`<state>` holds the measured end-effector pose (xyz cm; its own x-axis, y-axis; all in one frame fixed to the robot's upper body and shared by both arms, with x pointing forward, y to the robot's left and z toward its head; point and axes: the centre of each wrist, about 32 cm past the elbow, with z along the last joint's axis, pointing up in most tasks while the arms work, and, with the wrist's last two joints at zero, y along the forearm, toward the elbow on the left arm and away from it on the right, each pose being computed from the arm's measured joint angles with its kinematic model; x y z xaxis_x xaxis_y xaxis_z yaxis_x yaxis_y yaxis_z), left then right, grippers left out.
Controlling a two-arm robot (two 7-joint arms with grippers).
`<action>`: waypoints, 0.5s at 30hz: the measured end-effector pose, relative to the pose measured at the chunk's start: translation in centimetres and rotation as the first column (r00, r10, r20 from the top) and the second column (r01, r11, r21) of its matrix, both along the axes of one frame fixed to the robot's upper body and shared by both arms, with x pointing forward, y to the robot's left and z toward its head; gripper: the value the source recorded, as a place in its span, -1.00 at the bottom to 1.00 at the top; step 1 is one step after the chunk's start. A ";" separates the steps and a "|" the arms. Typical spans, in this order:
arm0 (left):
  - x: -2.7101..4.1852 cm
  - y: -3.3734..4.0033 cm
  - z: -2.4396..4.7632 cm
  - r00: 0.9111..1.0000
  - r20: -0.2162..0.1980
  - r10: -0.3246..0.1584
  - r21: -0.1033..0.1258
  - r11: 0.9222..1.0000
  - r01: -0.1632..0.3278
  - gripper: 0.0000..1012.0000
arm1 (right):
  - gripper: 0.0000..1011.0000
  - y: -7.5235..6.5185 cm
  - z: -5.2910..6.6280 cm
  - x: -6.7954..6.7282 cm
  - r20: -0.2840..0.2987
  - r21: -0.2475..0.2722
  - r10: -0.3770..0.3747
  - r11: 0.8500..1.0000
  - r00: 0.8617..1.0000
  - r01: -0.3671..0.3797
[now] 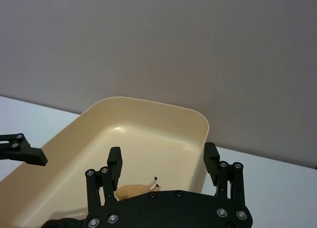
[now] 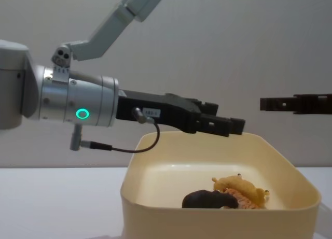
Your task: Pick up the toy alternately with two hands and place it into the central storage box.
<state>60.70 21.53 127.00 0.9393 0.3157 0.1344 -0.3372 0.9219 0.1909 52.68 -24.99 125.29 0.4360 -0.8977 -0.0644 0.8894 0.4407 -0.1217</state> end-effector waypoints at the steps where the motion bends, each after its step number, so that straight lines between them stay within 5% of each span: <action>1: 0.13 -0.15 0.02 1.000 0.000 -0.010 0.003 1.000 0.010 0.84 | 0.98 0.0 0.0 0.0 0.000 0.000 0.000 1.000 1.000 0.000; 4: 0.37 -0.41 0.06 1.000 -0.002 -0.026 0.007 1.000 0.026 0.98 | 0.98 0.0 0.0 0.0 0.000 0.000 0.000 1.000 1.000 0.000; 15: 0.84 -0.90 0.15 0.998 -0.005 -0.059 0.016 0.998 0.059 0.98 | 0.98 0.0 0.0 0.0 0.000 0.000 0.000 1.000 1.000 0.000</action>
<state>61.55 20.63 127.14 0.9569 0.2574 0.1347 -0.2812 0.9370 0.2071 52.68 -24.99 125.29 0.4359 -0.8977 -0.0644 0.8894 0.4407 -0.1218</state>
